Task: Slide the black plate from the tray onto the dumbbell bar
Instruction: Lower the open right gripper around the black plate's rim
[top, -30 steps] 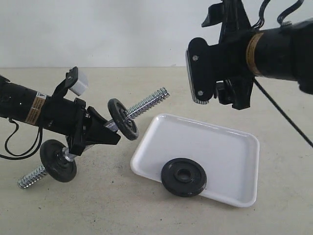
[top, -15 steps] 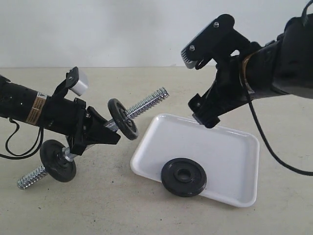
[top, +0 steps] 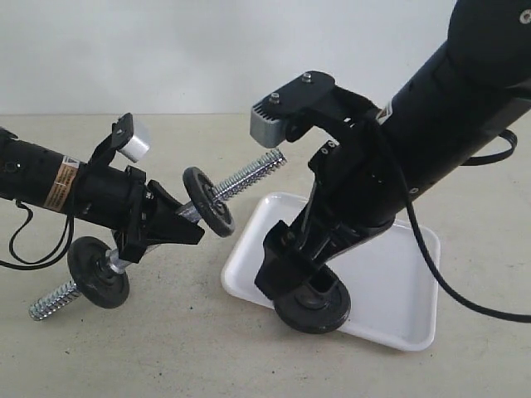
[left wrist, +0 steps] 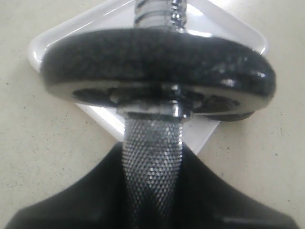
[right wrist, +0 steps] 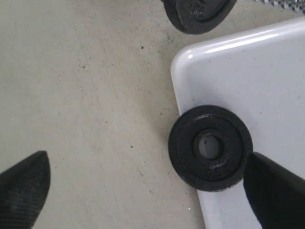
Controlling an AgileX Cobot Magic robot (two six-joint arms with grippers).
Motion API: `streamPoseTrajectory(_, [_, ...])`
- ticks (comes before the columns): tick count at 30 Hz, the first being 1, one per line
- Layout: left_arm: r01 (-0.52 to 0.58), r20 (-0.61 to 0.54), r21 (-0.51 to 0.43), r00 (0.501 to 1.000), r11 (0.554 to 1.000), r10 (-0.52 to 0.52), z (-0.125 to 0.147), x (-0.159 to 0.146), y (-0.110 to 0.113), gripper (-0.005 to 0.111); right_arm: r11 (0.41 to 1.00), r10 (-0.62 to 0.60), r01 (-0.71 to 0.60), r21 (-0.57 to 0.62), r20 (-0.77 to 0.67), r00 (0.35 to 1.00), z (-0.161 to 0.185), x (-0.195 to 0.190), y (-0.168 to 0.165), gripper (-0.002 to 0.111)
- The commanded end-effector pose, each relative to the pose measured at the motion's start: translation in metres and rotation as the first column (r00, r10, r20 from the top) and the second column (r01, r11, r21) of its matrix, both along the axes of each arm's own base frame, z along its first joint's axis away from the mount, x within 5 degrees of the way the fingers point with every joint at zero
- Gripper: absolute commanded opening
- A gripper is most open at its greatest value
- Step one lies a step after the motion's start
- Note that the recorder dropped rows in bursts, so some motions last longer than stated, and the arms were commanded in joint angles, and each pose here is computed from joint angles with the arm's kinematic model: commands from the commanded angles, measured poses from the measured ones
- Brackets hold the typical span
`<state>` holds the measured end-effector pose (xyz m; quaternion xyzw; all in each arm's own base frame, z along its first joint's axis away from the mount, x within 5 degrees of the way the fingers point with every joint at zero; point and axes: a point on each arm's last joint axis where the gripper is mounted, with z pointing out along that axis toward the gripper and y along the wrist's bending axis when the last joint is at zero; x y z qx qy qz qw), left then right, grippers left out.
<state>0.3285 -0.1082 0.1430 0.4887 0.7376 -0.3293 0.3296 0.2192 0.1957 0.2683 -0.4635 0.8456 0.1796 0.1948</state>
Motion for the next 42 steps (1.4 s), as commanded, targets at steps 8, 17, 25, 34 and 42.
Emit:
streamPoseTrajectory(8, [0.126,0.005,-0.206,0.992,0.97,-0.128,0.035,-0.011,-0.01,0.004,0.956,-0.216,0.228,0.185,-0.084,0.973,0.011,0.006,0.01,0.105])
streamPoseTrajectory(17, [0.123,0.005,-0.203,0.992,0.971,-0.125,0.035,-0.01,-0.01,0.004,0.89,-0.339,0.38,0.253,-0.193,0.921,0.015,0.009,0.014,0.105])
streamPoseTrajectory(25, [0.121,0.002,-0.204,0.992,0.971,-0.124,0.035,-0.01,-0.01,0.004,0.924,-0.309,0.347,0.163,-0.22,0.925,0.008,0.003,0.011,0.105])
streamPoseTrajectory(34, [0.116,0.004,-0.197,0.993,0.974,-0.117,0.034,-0.01,-0.01,0.004,0.941,-0.329,0.307,-0.142,-0.176,0.928,-0.024,0.009,-0.004,0.105])
streamPoseTrajectory(42, [0.114,0.004,-0.196,0.993,0.974,-0.116,0.034,-0.01,-0.01,0.004,0.934,-0.319,0.286,-0.215,-0.136,0.938,-0.058,0.027,0.002,0.105])
